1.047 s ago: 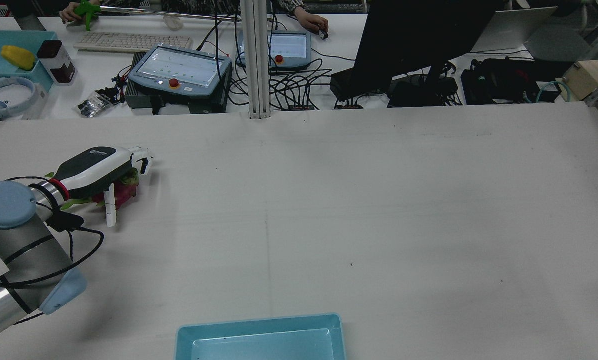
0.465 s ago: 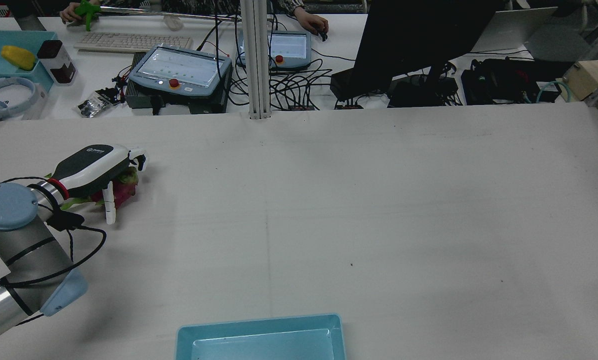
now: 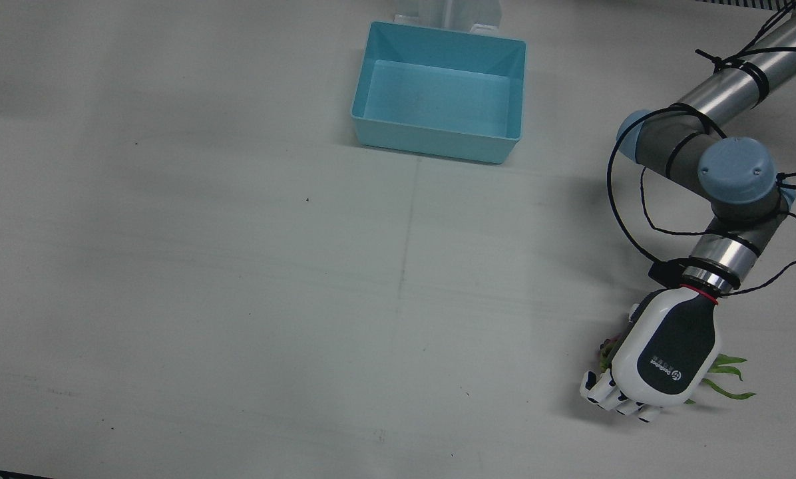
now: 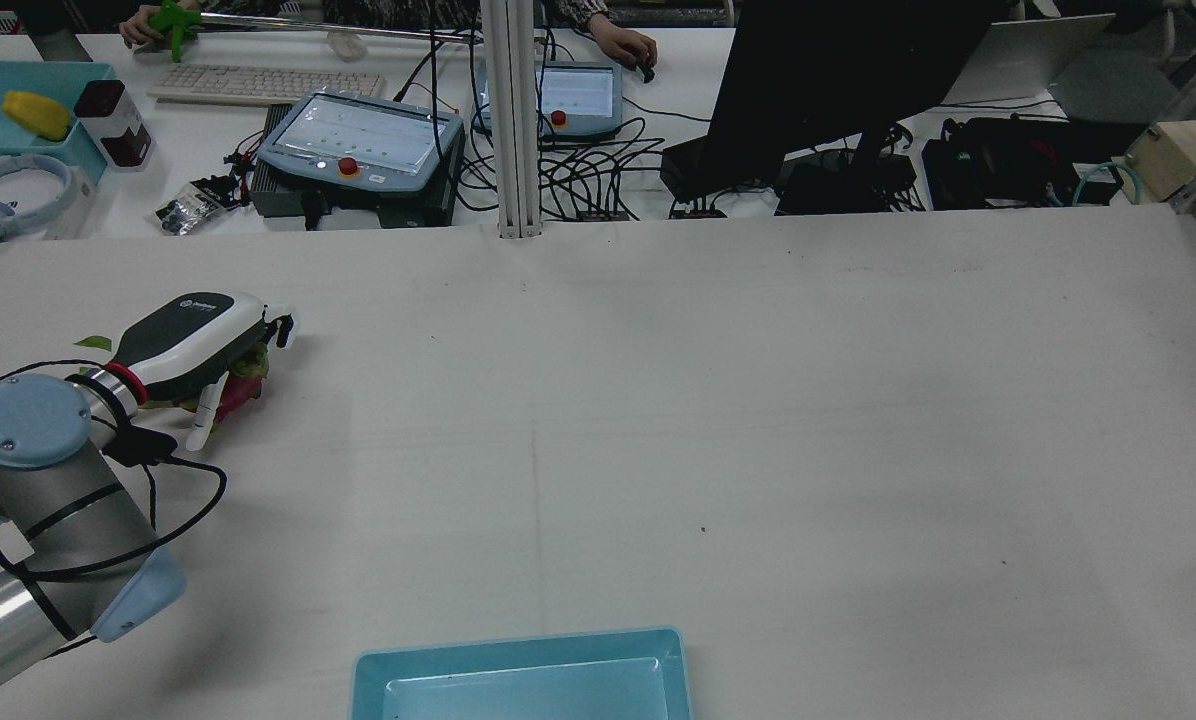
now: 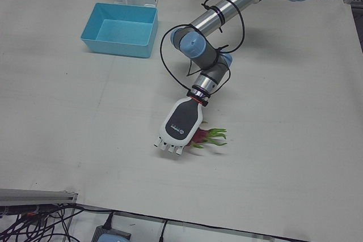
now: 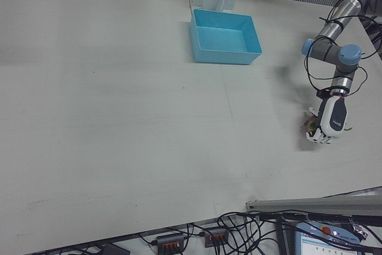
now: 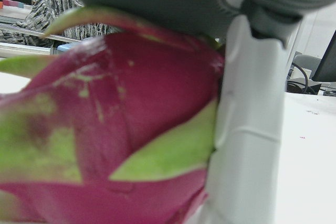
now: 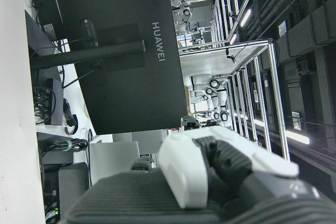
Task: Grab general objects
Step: 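Close the left hand's fingers around the pink dragon fruit, then lift the dragon fruit with the left hand and carry it toward the blue tray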
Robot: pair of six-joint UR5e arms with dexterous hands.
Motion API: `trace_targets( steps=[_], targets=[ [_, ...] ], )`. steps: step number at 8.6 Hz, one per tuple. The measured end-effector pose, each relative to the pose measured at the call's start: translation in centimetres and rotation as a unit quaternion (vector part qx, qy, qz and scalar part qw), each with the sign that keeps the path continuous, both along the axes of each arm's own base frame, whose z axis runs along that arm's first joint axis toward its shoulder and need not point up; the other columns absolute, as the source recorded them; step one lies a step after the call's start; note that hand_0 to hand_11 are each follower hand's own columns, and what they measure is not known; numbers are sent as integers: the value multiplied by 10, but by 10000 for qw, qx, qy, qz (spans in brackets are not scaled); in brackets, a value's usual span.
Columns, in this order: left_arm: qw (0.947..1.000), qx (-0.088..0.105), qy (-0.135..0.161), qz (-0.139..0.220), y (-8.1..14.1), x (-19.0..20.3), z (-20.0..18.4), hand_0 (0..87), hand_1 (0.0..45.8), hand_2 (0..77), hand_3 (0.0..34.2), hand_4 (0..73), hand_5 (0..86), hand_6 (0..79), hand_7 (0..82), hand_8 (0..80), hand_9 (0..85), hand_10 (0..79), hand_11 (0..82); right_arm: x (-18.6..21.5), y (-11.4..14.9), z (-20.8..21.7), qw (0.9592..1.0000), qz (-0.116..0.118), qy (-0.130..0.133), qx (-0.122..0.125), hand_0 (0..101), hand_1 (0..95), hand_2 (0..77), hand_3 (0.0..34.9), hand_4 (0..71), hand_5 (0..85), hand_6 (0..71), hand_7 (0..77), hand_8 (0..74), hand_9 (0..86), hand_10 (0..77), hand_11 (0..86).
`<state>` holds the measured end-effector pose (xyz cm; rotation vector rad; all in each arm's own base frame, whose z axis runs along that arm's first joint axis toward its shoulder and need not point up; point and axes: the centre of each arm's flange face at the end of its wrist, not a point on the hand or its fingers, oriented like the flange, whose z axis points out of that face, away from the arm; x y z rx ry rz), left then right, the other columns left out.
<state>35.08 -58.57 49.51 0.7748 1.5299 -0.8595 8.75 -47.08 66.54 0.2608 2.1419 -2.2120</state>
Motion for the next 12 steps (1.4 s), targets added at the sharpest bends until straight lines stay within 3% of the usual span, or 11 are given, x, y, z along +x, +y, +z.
trace_targets(
  steps=[1, 2, 5, 6, 9, 10, 11, 12],
  targets=[
    [10000, 3, 2, -10, 1, 1, -1, 818, 0, 0, 0, 65, 704, 431, 682, 464, 502, 300, 605, 0, 0, 0, 10000, 0, 0, 2, 0, 949, 774, 0, 0, 0, 0, 0, 0, 5, 0, 0],
    [10000, 16, 19, -19, 1, 1, -4, 826, 0, 0, 0, 104, 698, 524, 682, 513, 535, 289, 693, 0, 0, 0, 10000, 0, 0, 5, 0, 949, 774, 0, 0, 0, 0, 0, 0, 5, 0, 0],
    [9998, 120, 178, -1, 4, -2, -24, 829, 0, 0, 2, 131, 698, 556, 682, 524, 540, 295, 704, 0, 0, 0, 10000, 0, 0, 3, 0, 949, 774, 0, 0, 0, 0, 0, 0, 5, 0, 0],
    [9995, 153, 293, 16, 6, -5, -37, 838, 0, 0, 1, 180, 693, 562, 687, 529, 545, 295, 725, 0, 0, 0, 10000, 1, 0, 4, 0, 949, 774, 0, 0, 0, 0, 0, 0, 5, 0, 0],
    [9939, 202, 1020, 360, 12, -11, -73, 809, 0, 0, 3, 224, 693, 567, 698, 529, 551, 295, 736, 0, 0, -1, 10000, 5, -1, 7, 0, 949, 774, 0, 0, 0, 0, 0, 0, 5, 0, 5],
    [9881, 204, 1405, 588, 10, -11, -80, 809, 0, 0, 3, 224, 693, 567, 698, 529, 551, 295, 742, 1, 0, -1, 10000, 6, -1, 7, 0, 949, 774, 0, 0, 0, 0, 0, 0, 5, 0, 0],
    [9787, 193, 1827, 916, 9, -7, -88, 802, 0, 0, 3, 224, 693, 573, 698, 529, 551, 295, 742, 0, 0, -1, 10000, 4, -1, 7, 0, 949, 774, 0, 0, 0, 0, 0, 0, 5, 0, 0],
    [9643, 164, 2315, 1274, 9, -3, -96, 802, 0, 0, 2, 240, 693, 573, 698, 535, 556, 295, 742, 0, 0, -1, 10000, 4, -1, 6, 0, 949, 774, 0, 0, 0, 0, 0, 0, 5, 0, 0]
  ],
)
